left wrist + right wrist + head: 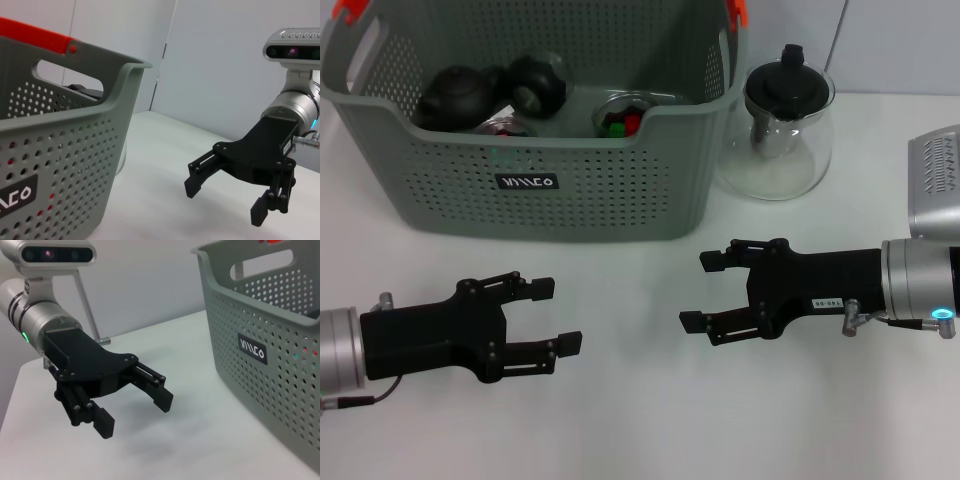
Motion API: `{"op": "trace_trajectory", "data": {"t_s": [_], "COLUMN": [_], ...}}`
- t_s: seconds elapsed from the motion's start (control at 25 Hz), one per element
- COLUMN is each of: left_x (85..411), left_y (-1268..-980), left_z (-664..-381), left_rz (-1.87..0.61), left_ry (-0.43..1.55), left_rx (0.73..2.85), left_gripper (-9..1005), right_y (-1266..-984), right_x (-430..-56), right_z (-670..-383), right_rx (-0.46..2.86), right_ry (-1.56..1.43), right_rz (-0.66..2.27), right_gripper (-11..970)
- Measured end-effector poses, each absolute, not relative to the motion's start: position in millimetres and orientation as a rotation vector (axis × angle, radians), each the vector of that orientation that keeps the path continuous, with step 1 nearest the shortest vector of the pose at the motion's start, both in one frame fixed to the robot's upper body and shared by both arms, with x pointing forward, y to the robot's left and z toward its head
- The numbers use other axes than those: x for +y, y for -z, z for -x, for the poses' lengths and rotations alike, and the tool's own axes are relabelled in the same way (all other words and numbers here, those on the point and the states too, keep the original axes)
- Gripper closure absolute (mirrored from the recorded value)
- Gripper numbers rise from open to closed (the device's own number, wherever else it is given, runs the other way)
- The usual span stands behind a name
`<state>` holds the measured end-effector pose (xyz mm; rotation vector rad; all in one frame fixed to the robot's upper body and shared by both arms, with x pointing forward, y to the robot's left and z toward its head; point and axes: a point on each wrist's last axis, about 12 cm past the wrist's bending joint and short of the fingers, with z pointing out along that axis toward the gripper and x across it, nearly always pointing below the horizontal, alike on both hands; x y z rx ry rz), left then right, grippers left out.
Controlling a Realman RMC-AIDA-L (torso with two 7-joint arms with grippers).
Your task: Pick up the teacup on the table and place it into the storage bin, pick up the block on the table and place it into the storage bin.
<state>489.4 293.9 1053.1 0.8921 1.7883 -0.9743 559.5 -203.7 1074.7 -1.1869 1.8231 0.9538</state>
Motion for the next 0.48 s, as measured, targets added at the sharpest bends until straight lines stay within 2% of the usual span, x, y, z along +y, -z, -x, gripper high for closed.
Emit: {"op": "trace_trajectory", "data": {"t_s": [0.48], "left_x": [293.6], "left_y": [-1053.5], "left_z": [-489.1], "left_rz": [-0.895], "left_ry": [0.979], "left_rx": [1.784], "left_gripper": [166], "right_y": [-1073.6], "right_x": [-204.8], "right_z": [-558.5], "right_rx": [1.827], "right_ry": [-0.953], "right_rz": [1.182], "right_gripper": [19]}}
